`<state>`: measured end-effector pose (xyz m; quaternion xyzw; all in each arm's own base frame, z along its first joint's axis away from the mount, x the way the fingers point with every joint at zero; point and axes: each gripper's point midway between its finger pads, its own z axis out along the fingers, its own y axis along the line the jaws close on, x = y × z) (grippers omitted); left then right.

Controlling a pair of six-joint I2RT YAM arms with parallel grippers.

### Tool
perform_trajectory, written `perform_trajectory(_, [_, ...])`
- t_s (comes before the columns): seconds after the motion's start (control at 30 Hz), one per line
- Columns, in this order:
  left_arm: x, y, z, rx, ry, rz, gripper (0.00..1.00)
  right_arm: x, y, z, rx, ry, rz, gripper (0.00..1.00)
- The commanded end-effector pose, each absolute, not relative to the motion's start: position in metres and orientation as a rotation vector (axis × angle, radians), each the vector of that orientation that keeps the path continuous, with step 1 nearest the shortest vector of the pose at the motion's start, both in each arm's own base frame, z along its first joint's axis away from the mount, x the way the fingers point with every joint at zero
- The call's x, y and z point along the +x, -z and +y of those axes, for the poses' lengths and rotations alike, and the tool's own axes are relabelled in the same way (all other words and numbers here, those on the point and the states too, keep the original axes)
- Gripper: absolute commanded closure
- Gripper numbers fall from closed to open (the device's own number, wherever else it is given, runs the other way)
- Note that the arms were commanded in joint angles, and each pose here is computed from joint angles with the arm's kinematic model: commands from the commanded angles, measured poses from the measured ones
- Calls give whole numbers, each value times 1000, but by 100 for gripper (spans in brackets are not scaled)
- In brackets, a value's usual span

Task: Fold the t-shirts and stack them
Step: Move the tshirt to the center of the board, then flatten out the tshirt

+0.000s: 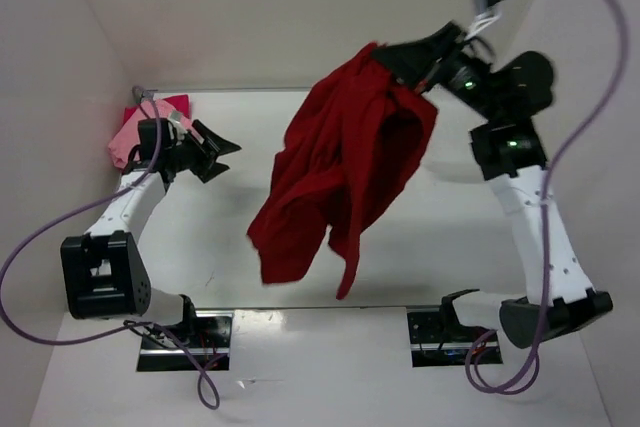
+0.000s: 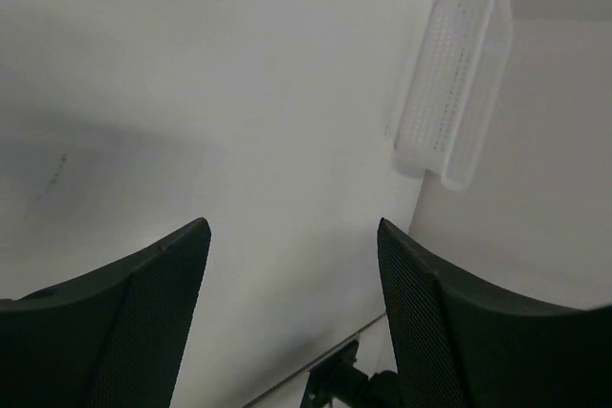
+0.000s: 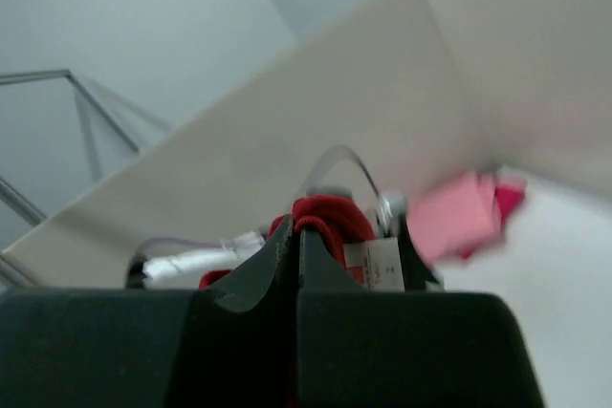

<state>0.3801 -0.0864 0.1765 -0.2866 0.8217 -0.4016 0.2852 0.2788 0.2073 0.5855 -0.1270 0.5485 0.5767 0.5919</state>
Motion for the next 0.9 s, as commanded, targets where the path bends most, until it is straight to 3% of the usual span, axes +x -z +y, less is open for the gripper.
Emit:
perform_trajectory(0.0, [377,-203,-64,-710,997,2123,22,349,-443,235,-193,-1391,1566,97])
perform_trajectory(0.03, [372,-201,-59,-718,970,2131,22,365,-409,233,-133,-1355,1625,76])
perform_trajectory(0.1, [373,-197,-51,-693,892,2144,22,390,-320,223,-4,-1236,1856,56])
perform_trajectory(0.17, [369,-194,-56,-639,851,2169,22,406,-268,215,92,-1130,2002,45])
perform_trajectory(0.27, [363,-180,-62,-578,771,2244,22,399,-237,197,218,-986,2103,38])
perform_trajectory(0.33, [356,-168,-66,-560,729,2301,22,381,-226,192,244,-912,2142,38])
perform_trajectory(0.37, [353,-165,-71,-535,718,2322,22,378,-216,183,298,-860,2162,43])
perform_trajectory(0.43, [340,-150,-88,-474,691,2403,22,355,-194,189,331,-870,2243,61])
perform_trajectory(0.5, [322,-129,-106,-421,666,2494,22,325,-163,196,332,-880,2343,86])
perform_trajectory(0.57, [307,-106,-109,-419,613,2567,17,285,-136,219,278,-898,2445,86])
perform_trajectory(0.7, [285,-65,-136,-377,673,2701,15,240,-100,238,224,-868,2545,50])
perform_trajectory(0.77, [280,-59,-157,-316,739,2733,15,238,-89,241,219,-877,2575,49])
perform_trajectory(0.87, [276,-39,-174,-305,791,2792,23,239,-79,256,174,-871,2630,51])
